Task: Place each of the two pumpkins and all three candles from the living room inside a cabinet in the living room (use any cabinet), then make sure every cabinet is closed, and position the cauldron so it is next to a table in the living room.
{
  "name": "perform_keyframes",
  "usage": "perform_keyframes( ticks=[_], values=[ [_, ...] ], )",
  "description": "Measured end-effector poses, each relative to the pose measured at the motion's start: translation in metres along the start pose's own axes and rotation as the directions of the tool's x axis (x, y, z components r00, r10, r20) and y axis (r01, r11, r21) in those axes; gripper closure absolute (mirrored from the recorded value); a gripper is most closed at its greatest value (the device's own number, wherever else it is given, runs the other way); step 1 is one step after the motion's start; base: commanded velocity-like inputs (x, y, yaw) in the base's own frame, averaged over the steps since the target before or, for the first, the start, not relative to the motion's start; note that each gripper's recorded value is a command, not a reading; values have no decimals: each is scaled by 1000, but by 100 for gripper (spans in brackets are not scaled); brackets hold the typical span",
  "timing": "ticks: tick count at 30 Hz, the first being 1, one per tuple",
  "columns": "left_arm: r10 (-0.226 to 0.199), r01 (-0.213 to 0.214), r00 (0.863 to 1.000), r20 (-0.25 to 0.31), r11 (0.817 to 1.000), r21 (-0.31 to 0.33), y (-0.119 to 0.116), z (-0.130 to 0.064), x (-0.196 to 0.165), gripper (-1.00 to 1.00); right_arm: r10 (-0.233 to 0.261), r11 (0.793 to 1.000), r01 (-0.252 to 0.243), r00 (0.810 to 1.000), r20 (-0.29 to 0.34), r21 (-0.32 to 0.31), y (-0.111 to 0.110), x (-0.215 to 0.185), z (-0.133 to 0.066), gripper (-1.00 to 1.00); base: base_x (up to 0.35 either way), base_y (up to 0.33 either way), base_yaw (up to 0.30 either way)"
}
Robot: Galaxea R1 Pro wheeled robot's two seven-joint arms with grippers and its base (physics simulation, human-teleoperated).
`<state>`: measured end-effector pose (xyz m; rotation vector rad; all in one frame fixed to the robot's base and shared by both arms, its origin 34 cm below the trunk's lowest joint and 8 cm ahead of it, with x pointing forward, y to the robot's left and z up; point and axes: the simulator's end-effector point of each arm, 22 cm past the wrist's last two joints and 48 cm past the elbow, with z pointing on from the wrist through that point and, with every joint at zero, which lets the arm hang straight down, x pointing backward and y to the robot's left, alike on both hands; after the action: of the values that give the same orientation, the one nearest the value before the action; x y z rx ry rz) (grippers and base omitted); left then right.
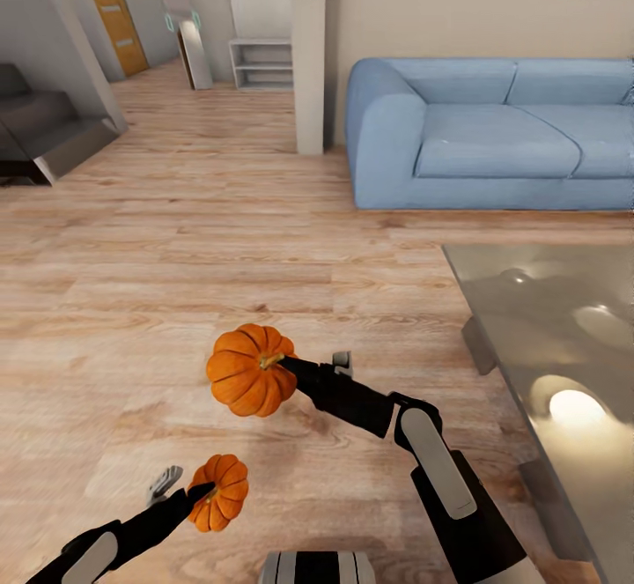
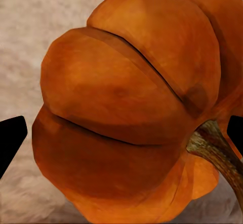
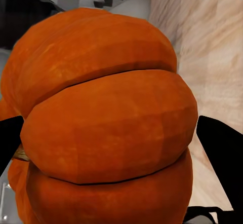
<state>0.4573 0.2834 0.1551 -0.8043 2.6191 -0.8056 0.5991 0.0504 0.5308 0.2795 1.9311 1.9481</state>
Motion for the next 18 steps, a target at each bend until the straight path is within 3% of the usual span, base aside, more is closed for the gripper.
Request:
perform_keyframes(
  ticks=[6,9,11,14,18],
  values=[
    [10,-7,997,75,999,-44,23,-31,-46,100,-13,1000,13,1000,-4,13,2,0,-3,100,0,0,0],
    [-12,24,986,169,998,-65,40,-60,-92,100,-21,1000,21,1000,-5,9,8,0,-4,100,0,0,0],
    [-29,48,969,247,996,-73,52,-87,-129,100,-28,1000,28,1000,-6,7,12,1,-4,100,0,0,0],
    [-32,59,950,311,995,-78,60,-114,-161,100,-54,998,54,998,-11,19,15,1,-4,100,0,0,0],
    [-37,64,941,336,996,-69,57,-123,-170,100,-77,997,78,997,-13,22,21,2,-4,100,0,0,0]
  ],
)
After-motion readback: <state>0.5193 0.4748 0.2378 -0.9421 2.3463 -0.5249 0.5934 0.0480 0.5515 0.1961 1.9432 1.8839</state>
